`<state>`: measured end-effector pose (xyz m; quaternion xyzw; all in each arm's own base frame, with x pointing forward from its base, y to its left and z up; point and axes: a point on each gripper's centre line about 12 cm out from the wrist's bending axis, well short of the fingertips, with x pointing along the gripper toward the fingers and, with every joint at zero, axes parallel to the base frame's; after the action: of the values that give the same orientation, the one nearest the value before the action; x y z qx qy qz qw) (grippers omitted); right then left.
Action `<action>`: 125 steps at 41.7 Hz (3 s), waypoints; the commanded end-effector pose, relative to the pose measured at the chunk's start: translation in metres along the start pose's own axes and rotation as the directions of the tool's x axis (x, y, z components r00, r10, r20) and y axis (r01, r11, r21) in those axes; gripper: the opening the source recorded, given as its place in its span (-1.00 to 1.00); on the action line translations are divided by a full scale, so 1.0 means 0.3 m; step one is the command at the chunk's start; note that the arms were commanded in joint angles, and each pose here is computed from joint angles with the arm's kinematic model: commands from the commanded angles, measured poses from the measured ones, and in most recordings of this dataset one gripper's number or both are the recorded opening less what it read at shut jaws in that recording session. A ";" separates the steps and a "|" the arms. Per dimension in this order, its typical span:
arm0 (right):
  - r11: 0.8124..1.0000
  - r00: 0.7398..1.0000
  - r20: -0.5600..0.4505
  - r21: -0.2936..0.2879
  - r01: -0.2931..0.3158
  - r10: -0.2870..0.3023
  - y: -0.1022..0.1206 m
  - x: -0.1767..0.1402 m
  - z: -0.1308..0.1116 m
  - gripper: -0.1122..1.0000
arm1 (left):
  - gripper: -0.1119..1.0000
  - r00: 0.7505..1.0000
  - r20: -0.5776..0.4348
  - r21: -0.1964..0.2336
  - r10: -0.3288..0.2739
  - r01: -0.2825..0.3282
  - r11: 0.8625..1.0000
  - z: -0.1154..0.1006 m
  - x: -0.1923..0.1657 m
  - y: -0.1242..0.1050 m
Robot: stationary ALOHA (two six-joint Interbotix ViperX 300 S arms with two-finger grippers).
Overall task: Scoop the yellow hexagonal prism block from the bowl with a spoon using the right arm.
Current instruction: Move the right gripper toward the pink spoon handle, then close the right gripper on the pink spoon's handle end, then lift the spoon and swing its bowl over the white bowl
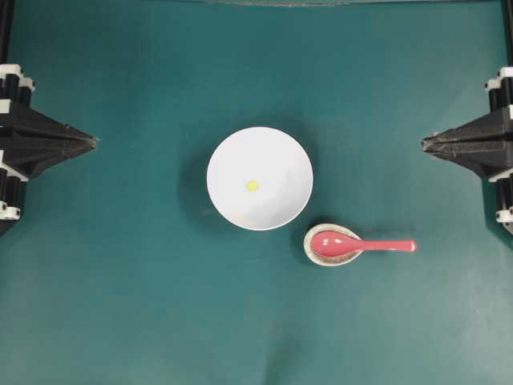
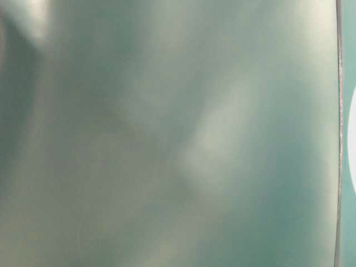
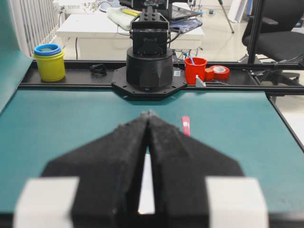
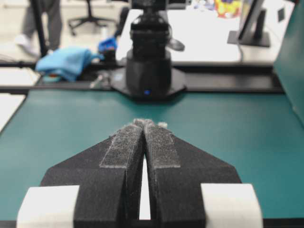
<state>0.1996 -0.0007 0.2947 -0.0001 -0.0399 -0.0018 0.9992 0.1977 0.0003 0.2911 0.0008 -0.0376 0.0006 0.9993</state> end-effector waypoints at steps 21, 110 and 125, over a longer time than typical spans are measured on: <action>1.000 1.000 -0.002 0.024 0.004 -0.004 -0.001 0.013 0.028 0.12 | -0.80 1.000 -0.015 0.020 0.023 -0.023 1.000 0.009 0.003 0.016; 0.989 0.933 -0.355 0.150 -0.002 0.056 0.245 0.017 -0.708 0.18 | -0.80 0.999 -0.029 0.020 0.023 -0.023 1.000 0.004 0.002 0.016; 0.991 0.923 -0.383 0.132 0.022 0.031 0.234 0.011 -0.733 0.18 | -0.80 0.999 -0.035 0.020 0.023 -0.023 1.000 0.002 0.002 0.016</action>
<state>0.2192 0.0680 0.0717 0.0642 0.1678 0.0011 0.9837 0.1967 0.0045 0.2858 0.0092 -0.0122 0.0110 0.9998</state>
